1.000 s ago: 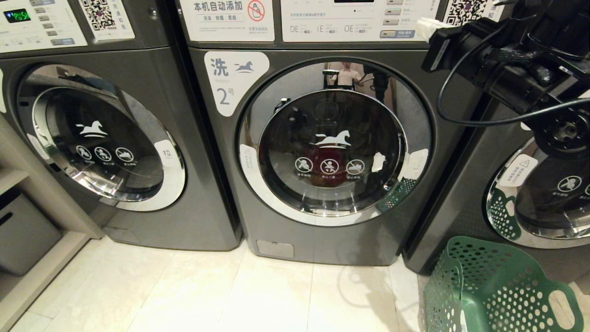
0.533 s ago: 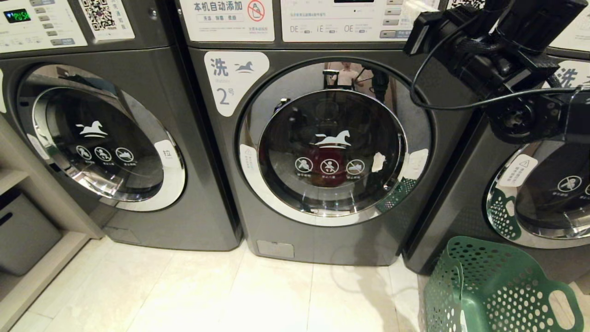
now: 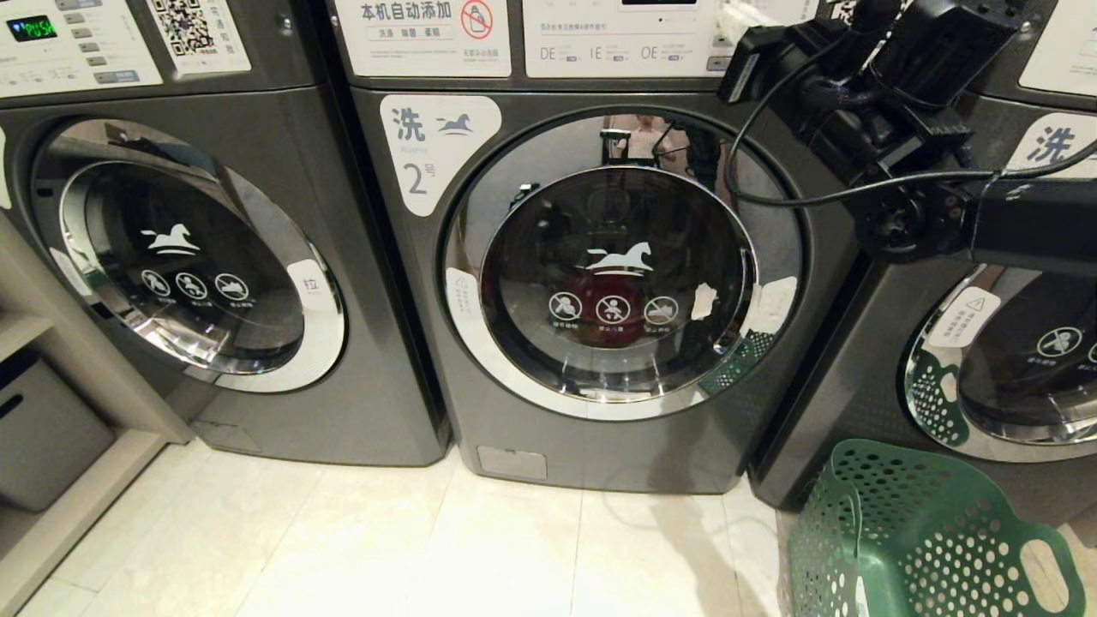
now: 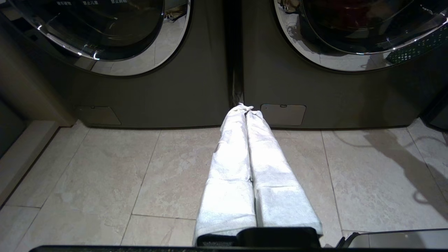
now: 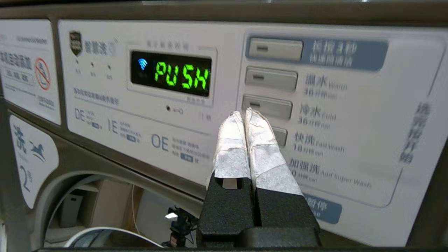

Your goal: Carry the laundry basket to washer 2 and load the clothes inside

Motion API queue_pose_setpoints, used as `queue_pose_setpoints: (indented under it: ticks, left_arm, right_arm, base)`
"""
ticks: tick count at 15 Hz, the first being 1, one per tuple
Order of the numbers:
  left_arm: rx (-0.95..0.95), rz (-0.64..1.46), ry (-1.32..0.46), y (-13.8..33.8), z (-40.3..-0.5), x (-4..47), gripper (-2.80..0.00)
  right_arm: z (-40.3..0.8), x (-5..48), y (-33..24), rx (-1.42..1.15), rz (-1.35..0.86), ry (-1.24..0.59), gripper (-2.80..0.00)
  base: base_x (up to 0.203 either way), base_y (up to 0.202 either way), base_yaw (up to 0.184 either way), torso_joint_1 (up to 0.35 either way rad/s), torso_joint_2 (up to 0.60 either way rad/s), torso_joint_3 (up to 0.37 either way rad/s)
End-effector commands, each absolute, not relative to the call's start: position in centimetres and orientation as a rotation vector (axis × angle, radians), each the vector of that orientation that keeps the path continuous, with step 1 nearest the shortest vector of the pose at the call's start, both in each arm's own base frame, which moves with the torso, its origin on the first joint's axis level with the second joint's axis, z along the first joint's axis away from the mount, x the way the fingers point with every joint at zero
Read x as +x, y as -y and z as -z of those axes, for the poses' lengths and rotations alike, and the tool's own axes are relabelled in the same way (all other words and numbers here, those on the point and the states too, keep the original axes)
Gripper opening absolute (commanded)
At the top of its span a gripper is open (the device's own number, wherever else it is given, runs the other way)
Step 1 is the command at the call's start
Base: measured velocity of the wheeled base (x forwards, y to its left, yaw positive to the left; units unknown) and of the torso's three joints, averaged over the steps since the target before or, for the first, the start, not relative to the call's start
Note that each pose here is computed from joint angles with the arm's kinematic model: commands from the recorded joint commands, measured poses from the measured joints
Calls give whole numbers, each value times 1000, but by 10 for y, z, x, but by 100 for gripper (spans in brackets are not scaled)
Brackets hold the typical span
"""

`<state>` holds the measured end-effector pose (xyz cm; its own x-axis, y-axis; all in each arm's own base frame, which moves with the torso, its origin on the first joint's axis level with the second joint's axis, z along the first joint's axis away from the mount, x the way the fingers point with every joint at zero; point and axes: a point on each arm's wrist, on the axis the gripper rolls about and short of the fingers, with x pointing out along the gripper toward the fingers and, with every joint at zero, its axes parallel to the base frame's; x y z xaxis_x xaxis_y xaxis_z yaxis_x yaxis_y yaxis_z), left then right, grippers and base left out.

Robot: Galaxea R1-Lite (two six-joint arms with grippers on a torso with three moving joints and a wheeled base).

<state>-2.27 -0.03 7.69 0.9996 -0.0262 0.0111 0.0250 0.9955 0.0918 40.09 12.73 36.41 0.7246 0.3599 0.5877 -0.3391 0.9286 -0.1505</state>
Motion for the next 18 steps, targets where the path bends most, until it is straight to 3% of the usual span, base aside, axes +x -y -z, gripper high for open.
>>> queue_pose_setpoints:
  ticks: [1,18]
  left_arm:
    - [92,26,7,0,-75,-22,-280]
    - [91,26,7,0,-75,-22,-280]
  right_arm:
    - [-357,408,-130,-37,-387,646,-280]
    - [-359,409,-117,-41,-326,641,-280]
  base:
    - [0,0,0,0,0,0]
    - [0,0,0,0,0,0]
